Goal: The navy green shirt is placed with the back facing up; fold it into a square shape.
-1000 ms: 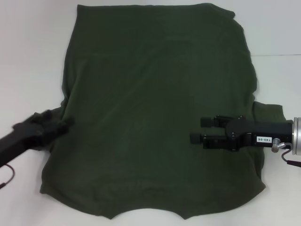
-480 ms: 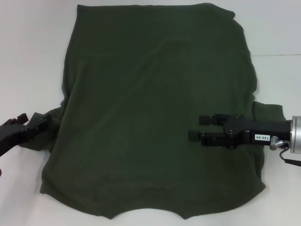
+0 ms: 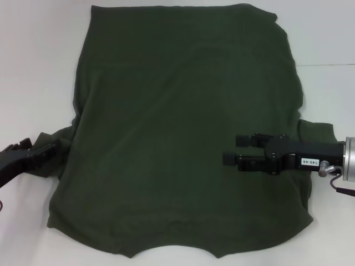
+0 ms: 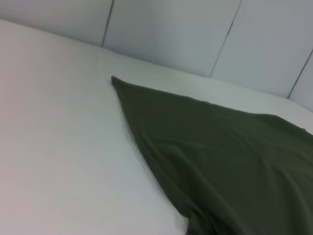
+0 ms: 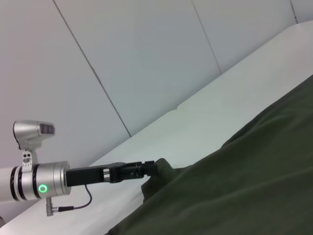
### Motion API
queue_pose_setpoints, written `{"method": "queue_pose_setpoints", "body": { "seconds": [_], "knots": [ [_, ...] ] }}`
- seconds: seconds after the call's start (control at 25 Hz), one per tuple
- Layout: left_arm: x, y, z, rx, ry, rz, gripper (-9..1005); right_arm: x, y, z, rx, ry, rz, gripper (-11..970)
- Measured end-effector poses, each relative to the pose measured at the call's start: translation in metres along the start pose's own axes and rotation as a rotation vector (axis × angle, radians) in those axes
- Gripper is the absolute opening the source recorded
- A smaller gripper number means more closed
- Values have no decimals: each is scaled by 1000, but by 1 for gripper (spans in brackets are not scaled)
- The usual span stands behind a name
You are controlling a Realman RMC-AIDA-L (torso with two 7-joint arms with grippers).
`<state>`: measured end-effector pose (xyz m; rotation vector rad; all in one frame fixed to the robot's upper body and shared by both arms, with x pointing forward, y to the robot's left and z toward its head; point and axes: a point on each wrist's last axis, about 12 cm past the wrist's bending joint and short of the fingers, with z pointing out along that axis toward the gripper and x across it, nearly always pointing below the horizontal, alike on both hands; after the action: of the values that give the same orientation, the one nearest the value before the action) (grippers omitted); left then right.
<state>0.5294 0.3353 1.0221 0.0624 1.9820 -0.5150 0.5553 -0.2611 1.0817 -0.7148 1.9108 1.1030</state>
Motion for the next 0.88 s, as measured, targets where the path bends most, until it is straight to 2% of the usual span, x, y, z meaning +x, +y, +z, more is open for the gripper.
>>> {"method": "queue_pose_setpoints", "body": {
  "seconds": [0.52, 0.88],
  "knots": [
    [5, -6, 2, 27, 19, 11, 885, 2, 1, -2, -2, -2, 5, 879],
    [3, -5, 2, 28, 21, 10, 744, 3, 2, -1, -11, 0, 6, 879]
  ]
}}
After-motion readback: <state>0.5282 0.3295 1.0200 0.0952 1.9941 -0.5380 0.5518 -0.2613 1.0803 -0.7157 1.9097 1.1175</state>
